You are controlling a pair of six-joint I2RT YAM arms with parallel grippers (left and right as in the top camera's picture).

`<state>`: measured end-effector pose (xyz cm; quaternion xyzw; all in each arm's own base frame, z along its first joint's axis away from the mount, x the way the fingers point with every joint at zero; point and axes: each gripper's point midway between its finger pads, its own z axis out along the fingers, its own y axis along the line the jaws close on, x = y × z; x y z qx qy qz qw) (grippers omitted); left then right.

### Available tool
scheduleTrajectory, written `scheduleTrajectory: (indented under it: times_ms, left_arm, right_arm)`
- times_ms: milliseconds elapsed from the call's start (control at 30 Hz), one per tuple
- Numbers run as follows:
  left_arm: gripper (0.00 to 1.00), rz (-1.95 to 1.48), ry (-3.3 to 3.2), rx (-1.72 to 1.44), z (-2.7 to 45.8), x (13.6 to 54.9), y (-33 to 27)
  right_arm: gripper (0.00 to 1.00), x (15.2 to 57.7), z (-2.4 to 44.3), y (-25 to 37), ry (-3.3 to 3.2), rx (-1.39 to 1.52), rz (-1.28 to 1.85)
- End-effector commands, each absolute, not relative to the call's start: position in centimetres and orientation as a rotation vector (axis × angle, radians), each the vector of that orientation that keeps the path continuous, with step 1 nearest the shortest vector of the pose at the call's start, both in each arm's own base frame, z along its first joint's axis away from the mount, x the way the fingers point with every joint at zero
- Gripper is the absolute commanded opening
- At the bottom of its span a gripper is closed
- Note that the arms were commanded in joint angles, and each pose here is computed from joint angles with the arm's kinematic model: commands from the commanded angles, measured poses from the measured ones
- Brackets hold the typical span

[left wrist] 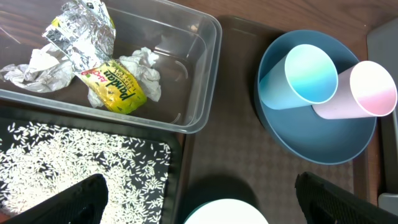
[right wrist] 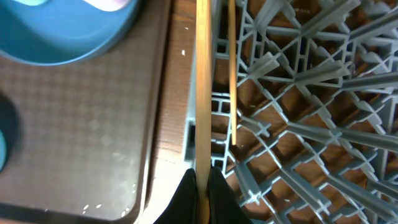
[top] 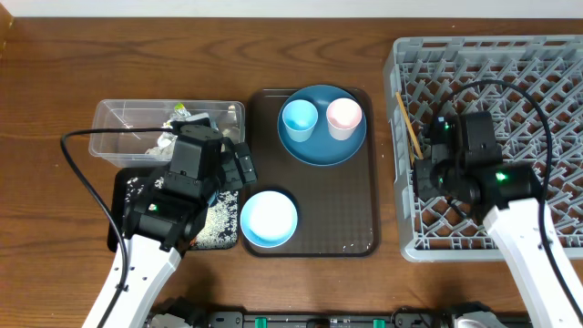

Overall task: Sort waste into correct bins and load items into the dishwasher rack
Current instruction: 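Carry the second chopstick with the right gripper into the rack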

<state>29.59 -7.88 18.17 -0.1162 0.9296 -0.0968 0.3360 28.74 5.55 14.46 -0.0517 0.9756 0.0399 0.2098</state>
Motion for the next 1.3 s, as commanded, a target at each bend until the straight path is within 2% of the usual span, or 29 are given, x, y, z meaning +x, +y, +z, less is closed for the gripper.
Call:
scheduleTrajectory:
  times_ms: [0, 367, 733, 1067, 1100, 1267]
  left_arm:
    - [0.98, -0.235, 2.407, -0.293, 18.8, 29.9, -7.6]
    - [0.98, -0.235, 2.407, -0.293, 18.8, 29.9, -7.6]
    - [0.98, -0.235, 2.407, -0.293, 18.8, 29.9, -7.6]
    - [0.98, -0.235, 2.407, -0.293, 18.8, 29.9, -7.6]
    - [0.98, -0.235, 2.407, -0.293, 18.8, 29.9, -7.6]
    - [0.98, -0.235, 2.407, -0.294, 18.8, 29.9, -7.6]
  right_arm:
    - [0.01, 29.7, 14.2, 5.1, 2.716, -0.113, 0.113]
    - [0.01, 30.4, 14.1, 5.1, 2.707, -0.075, 0.116]
    - [0.01, 30.5, 13.5, 3.2, 2.71, 0.013, -0.018]
    - [0.01, 31.3, 11.3, 3.4, 2.761, 0.01, -0.027]
    - [0.03, 31.5, 11.1, 3.4, 2.764, 0.009, -0.028]
    - [0.34, 32.3, 10.5, 3.5, 2.76, 0.009, -0.028]
